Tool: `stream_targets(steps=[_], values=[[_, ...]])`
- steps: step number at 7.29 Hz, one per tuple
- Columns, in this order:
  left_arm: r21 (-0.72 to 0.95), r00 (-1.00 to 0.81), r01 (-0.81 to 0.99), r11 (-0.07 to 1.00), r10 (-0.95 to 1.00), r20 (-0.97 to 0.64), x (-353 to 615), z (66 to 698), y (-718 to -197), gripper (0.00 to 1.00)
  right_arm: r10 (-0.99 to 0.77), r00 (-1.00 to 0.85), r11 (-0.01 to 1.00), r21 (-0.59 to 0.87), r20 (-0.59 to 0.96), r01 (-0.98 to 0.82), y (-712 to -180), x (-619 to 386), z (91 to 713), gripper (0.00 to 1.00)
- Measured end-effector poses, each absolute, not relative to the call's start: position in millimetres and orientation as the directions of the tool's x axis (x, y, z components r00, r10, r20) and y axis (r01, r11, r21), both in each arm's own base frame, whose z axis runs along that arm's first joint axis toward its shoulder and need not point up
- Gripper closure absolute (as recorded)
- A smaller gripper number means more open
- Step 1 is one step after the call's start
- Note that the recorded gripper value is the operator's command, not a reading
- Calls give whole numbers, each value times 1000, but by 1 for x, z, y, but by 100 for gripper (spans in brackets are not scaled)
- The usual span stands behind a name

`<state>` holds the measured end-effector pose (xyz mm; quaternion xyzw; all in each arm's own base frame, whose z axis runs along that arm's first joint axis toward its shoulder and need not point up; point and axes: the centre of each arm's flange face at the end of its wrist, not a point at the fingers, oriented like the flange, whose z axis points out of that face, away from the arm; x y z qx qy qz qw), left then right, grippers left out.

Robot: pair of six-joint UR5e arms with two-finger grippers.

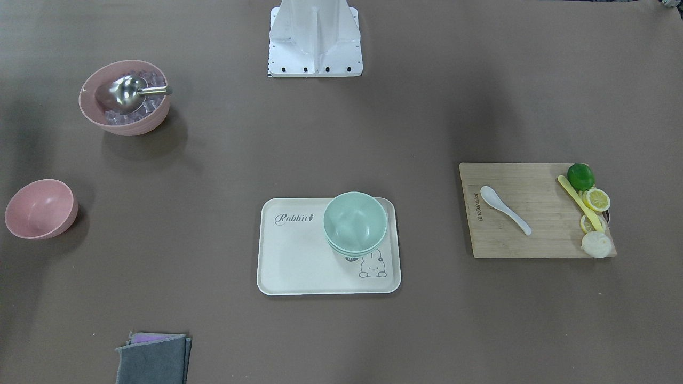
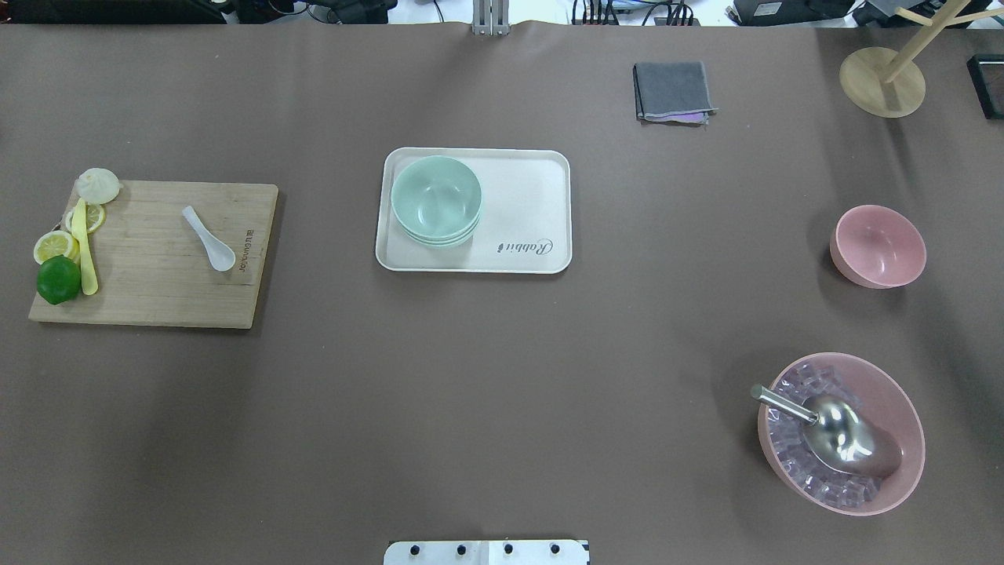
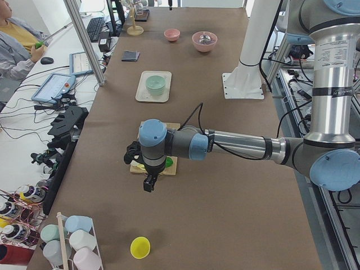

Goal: Stack pink bowl on green and place spoon

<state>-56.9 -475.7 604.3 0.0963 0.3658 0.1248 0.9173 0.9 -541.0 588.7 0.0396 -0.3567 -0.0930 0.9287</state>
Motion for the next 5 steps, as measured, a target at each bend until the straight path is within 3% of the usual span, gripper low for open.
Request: stream_targets(steps=[5], values=[[271,699,-163,949,305,-647,-55,605,-475,2,-206,727,979,146,655,145,-541,1,586,0]])
